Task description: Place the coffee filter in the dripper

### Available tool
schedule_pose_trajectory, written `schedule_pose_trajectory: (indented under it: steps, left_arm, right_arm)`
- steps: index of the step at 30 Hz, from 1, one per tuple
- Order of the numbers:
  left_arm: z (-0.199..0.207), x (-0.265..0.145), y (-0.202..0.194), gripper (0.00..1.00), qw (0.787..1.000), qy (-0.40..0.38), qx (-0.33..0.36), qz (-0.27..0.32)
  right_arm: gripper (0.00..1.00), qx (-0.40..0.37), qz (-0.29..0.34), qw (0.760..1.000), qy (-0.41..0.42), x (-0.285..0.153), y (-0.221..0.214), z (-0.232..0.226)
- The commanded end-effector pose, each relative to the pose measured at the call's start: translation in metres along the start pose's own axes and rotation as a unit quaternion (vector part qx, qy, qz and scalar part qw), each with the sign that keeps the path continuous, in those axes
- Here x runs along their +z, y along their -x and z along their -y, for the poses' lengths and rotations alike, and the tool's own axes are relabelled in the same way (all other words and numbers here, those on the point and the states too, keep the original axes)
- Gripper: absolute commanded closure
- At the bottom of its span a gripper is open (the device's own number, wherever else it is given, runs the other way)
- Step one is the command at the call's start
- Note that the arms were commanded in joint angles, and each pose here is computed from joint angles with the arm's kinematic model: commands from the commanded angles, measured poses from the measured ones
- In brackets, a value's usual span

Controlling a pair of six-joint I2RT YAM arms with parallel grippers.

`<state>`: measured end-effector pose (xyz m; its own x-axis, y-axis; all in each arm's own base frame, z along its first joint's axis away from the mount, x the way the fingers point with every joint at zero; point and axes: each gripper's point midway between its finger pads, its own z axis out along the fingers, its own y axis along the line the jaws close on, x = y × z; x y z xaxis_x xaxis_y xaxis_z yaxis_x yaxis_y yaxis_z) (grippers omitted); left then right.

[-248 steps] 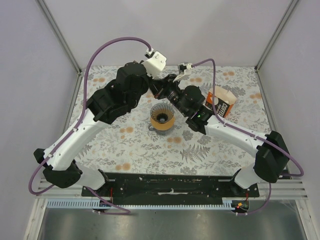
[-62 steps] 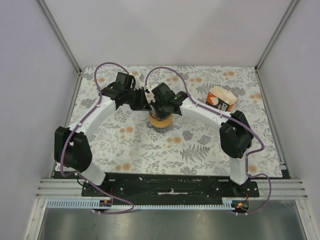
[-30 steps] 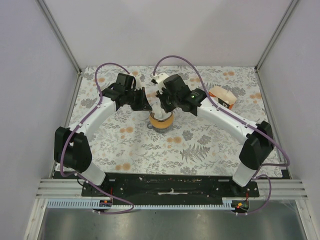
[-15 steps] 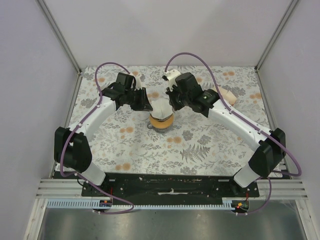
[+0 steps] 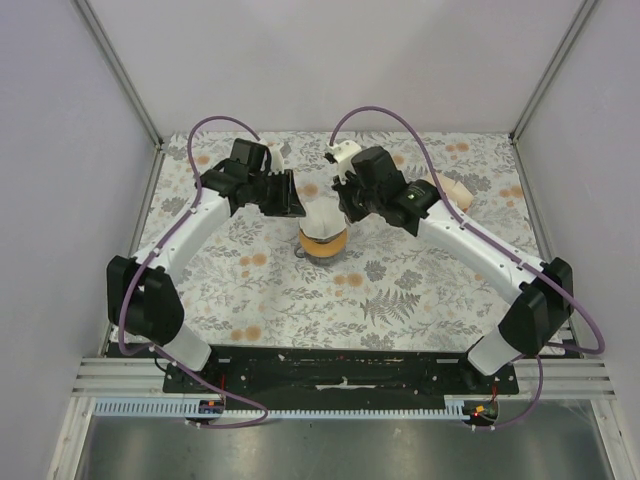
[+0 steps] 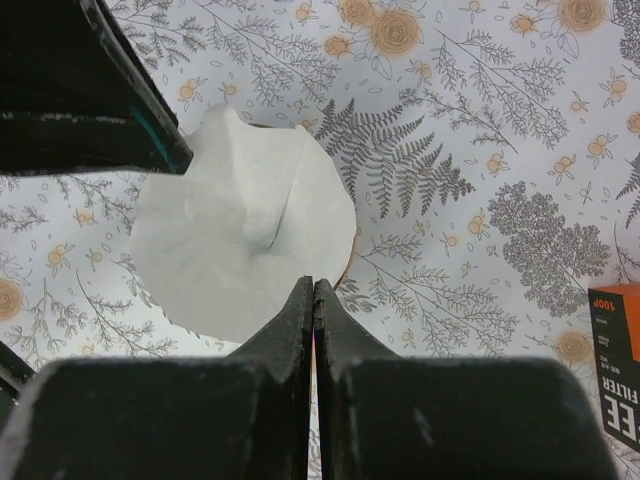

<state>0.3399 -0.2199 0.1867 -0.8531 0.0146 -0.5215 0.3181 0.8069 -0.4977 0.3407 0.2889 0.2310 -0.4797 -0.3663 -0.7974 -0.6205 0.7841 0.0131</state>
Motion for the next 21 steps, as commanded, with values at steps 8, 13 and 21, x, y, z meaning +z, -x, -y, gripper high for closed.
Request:
schedule_pose_trajectory:
  steps: [8, 13, 21]
  left_arm:
    - [-0.001, -0.041, 0.046, 0.52, 0.995, 0.038, 0.061, 0.074]
    - [-0.017, -0.052, 0.054, 0.49, 0.993, 0.057, 0.047, 0.09]
    - [-0.037, -0.063, 0.057, 0.47, 0.991, 0.07, 0.03, 0.108]
  right_arm:
    - [0.71, -0.184, 0.137, 0.962, 0.148, -0.059, 0.019, -0.059]
    - [0.59, -0.364, 0.196, 0.874, 0.256, -0.074, -0.016, -0.116]
    - [0.46, -0.582, 0.189, 0.722, 0.323, -0.034, -0.096, -0.151]
